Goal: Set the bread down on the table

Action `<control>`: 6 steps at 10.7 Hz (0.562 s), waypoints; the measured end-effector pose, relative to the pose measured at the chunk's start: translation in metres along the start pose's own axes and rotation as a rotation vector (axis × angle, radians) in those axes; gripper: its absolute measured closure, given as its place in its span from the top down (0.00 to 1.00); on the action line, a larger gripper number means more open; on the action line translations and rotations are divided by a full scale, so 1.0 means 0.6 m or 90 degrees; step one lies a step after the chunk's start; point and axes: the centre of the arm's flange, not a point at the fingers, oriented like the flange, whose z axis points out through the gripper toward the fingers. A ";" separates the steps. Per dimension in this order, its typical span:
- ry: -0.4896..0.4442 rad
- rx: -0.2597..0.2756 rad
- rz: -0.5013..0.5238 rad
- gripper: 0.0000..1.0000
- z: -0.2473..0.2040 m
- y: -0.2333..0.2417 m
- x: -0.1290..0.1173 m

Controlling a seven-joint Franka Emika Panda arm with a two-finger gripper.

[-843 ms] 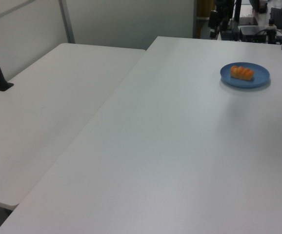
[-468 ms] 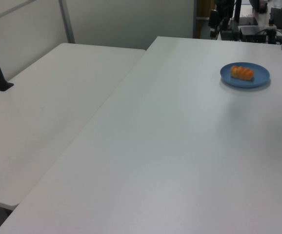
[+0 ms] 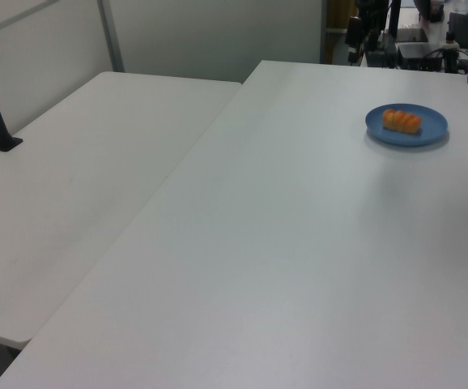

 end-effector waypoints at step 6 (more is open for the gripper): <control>-0.008 0.000 0.001 1.00 0.002 0.002 -0.002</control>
